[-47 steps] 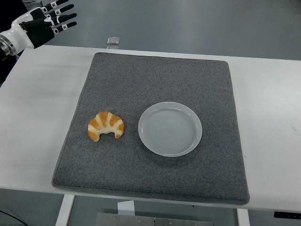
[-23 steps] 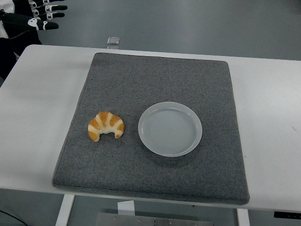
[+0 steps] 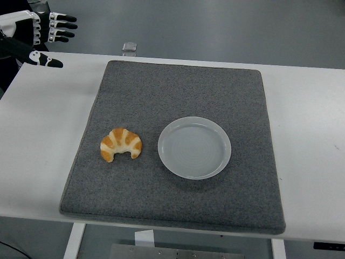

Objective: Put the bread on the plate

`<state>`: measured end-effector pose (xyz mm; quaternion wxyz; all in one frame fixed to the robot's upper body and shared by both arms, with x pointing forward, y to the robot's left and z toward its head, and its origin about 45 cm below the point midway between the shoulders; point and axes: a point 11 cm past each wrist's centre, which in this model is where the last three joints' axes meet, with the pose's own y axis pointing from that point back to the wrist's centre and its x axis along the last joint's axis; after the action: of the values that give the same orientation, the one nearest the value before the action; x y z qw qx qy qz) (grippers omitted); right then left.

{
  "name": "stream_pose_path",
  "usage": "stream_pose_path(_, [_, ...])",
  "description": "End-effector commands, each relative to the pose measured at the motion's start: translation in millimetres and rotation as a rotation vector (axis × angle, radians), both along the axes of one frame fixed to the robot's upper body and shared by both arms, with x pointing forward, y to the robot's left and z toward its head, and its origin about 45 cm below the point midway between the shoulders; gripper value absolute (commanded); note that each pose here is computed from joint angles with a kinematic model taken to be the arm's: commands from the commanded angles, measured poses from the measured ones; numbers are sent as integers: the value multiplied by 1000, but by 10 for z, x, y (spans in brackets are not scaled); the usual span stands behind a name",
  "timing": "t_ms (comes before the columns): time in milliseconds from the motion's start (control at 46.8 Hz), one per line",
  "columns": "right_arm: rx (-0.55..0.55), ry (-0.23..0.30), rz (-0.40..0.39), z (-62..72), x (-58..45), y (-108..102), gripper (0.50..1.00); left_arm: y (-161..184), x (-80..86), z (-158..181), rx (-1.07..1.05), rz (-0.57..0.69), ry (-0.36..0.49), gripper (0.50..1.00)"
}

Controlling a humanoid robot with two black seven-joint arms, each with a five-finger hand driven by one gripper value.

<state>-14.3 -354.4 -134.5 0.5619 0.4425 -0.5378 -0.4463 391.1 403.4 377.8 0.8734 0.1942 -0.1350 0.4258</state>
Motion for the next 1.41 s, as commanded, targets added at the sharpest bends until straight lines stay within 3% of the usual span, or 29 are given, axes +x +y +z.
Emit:
stream_pose_path(0, [0,0,0,0,1,0,952,-72,-46,-22,40,-37,-11,994])
stream_pose_path(235, [0,0,0,0,1,0,952,-346,-191,-231,57,-108,3,992])
stream_pose_path(534, [0,0,0,0,1,0,952,-517,-344,-659,160,-61,-69,996])
stream_pose_path(748, [0,0,0,0,1,0,952,-755,-371,-969,204,-99,-94,999])
stream_pose_path(1004, [0,0,0,0,1,0,952,-987,-410,-1327,328,-75,-241,996])
stream_pose_path(1389, [0,0,0,0,1,0,952,-1137,-444,-1433,414,-145,-283,996])
